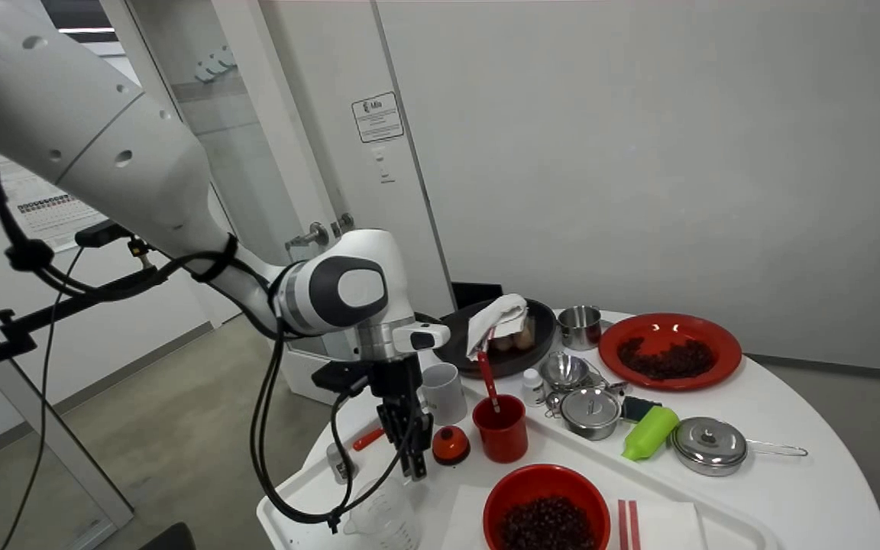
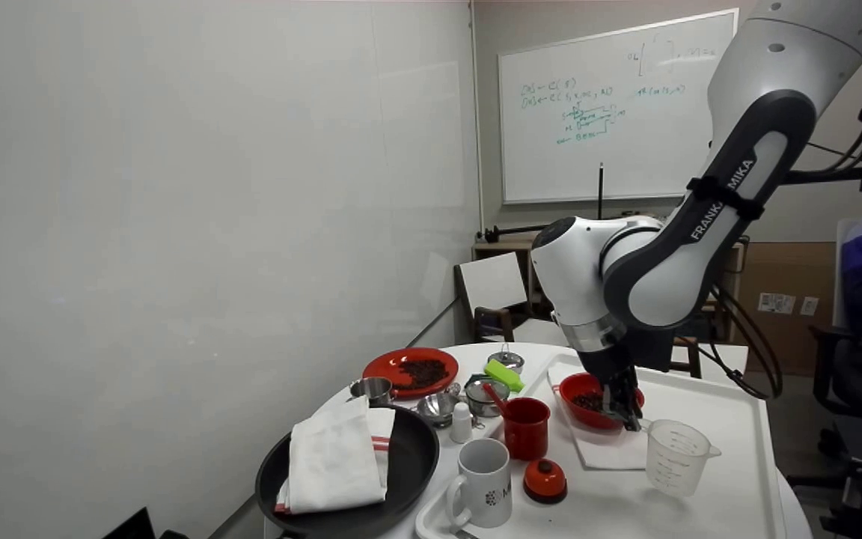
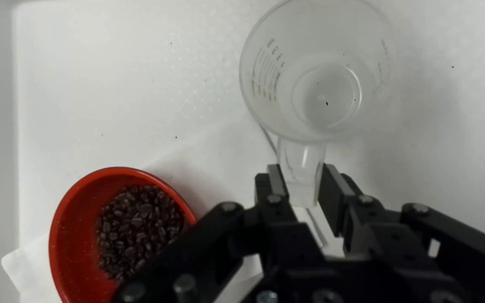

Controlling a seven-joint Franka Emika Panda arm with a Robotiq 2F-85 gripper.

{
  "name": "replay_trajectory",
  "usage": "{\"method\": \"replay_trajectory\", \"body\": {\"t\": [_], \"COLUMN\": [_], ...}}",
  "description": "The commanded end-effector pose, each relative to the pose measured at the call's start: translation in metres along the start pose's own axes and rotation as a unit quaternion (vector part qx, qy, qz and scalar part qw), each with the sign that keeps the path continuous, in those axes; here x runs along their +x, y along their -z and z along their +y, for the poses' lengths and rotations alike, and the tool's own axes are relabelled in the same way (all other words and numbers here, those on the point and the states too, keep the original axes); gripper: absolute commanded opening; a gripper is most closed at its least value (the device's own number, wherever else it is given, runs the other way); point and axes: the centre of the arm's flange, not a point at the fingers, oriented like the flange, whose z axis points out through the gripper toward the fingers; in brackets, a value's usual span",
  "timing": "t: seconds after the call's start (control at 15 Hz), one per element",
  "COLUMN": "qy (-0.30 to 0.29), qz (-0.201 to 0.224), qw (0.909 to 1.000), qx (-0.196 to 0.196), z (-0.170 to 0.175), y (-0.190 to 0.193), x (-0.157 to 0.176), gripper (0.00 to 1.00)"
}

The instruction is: Pour the contents of the cup into the bowl

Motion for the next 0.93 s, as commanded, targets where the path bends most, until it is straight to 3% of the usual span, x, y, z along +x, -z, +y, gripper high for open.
{"method": "replay_trajectory", "body": {"t": [0.0,0.13,0.2,0.33,0.6,0.67,0.87], "qy": [-0.018,-0.02,-0.02,-0.017,-0.009,-0.01,-0.01], "qz": [0.012,0.016,0.016,0.018,0.012,0.012,0.012], "qw": [0.9997,0.9996,0.9996,0.9996,0.9999,0.9999,0.9999], "qx": [0.01,0.011,0.011,0.01,0.004,0.004,0.003], "z": [-0.004,-0.005,-0.0053,-0.0053,-0.0019,-0.0012,-0.0009], "y": [-0.014,-0.0187,-0.0205,-0.0225,-0.0216,-0.0218,-0.0218], "x": [0.0085,0.01,0.0102,0.0096,0.0073,0.0073,0.0074], "gripper": [0.09,0.09,0.5,0.58,0.89,0.7,0.89]}}
